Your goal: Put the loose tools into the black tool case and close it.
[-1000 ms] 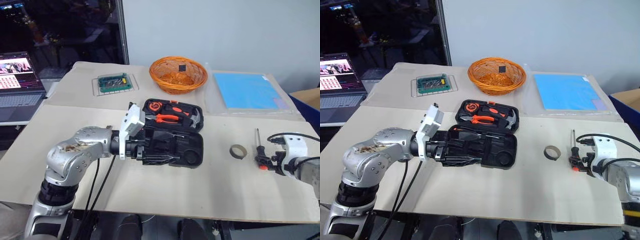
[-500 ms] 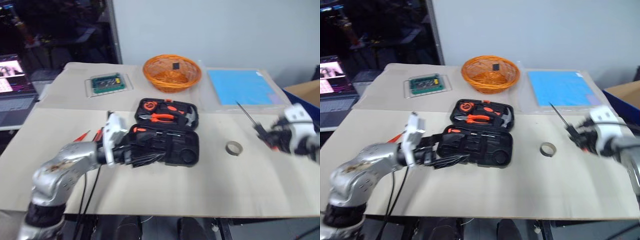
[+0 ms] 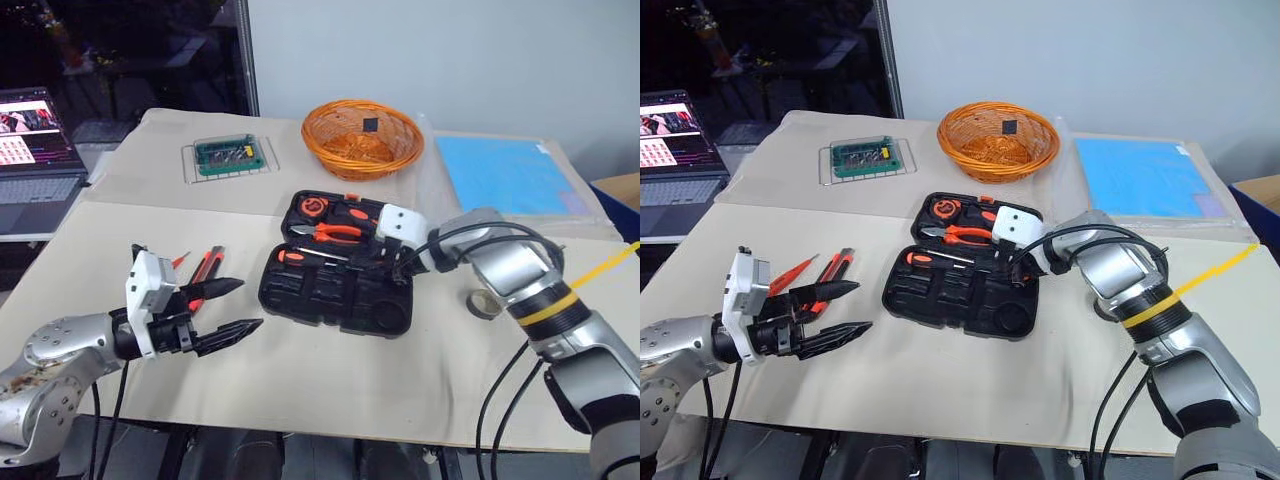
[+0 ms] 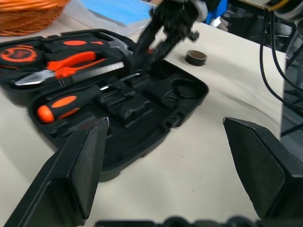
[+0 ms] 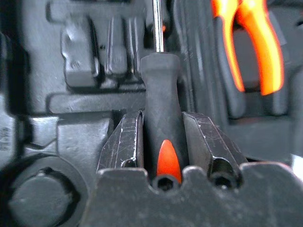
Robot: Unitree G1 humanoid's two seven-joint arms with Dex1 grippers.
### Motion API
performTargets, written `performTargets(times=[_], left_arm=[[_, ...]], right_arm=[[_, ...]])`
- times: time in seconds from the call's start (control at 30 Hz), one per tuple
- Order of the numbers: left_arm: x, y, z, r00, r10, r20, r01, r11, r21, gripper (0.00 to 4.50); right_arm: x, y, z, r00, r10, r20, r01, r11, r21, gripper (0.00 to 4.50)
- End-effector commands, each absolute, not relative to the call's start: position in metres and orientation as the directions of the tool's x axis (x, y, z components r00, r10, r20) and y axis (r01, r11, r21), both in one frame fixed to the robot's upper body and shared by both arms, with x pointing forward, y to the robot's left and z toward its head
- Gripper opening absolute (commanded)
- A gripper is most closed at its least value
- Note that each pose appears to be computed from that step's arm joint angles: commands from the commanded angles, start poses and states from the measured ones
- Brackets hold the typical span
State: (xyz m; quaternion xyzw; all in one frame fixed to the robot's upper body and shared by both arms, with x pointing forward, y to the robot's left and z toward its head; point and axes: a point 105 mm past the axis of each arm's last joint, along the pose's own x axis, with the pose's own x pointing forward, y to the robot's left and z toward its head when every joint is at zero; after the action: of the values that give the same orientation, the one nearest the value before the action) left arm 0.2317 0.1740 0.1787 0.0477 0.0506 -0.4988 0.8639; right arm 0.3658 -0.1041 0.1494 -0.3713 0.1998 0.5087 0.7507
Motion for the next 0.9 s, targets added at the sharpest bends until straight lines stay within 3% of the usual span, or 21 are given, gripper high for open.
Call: performTargets(times=[0.03, 0.27, 0.33, 0.5, 0.7, 0.73, 0.8, 0.9], left_arm=[[0.229, 0.178, 0.183, 0.515, -0.848, -0.126, 0.857, 0.510, 0.072, 4.13], [0.230, 0.185, 0.173, 0.518, -0.845, -0.135, 0.855, 0.513, 0.070, 4.13], [0.230, 0.187, 0.171, 0.519, -0.844, -0.136, 0.855, 0.513, 0.074, 4.13], [0.230, 0.190, 0.168, 0.514, -0.847, -0.139, 0.858, 0.508, 0.078, 4.13], [0.233, 0.187, 0.167, 0.506, -0.851, -0.139, 0.863, 0.500, 0.078, 4.13], [0.234, 0.185, 0.167, 0.503, -0.853, -0.138, 0.864, 0.497, 0.079, 4.13], [0.235, 0.184, 0.167, 0.501, -0.855, -0.137, 0.866, 0.495, 0.079, 4.13], [0.237, 0.180, 0.169, 0.500, -0.855, -0.135, 0.866, 0.493, 0.084, 4.13]], right_arm=[[0.361, -0.096, 0.152, 0.370, 0.632, -0.681, -0.921, 0.156, -0.356, 0.94], [0.360, -0.101, 0.132, 0.338, 0.584, -0.738, -0.936, 0.130, -0.326, 0.94], [0.360, -0.103, 0.127, 0.320, 0.578, -0.751, -0.944, 0.124, -0.307, 1.95], [0.363, -0.099, 0.136, 0.344, 0.612, -0.712, -0.932, 0.131, -0.337, 3.47], [0.347, -0.092, 0.197, 0.279, 0.839, -0.467, -0.943, 0.148, -0.297, 3.47], [0.345, -0.092, 0.204, 0.276, 0.868, -0.413, -0.948, 0.174, -0.268, 2.96], [0.341, -0.090, 0.210, 0.264, 0.900, -0.346, -0.955, 0.192, -0.228, 2.40], [0.347, -0.087, 0.202, 0.402, 0.884, -0.239, -0.904, 0.342, -0.257, 1.28]])
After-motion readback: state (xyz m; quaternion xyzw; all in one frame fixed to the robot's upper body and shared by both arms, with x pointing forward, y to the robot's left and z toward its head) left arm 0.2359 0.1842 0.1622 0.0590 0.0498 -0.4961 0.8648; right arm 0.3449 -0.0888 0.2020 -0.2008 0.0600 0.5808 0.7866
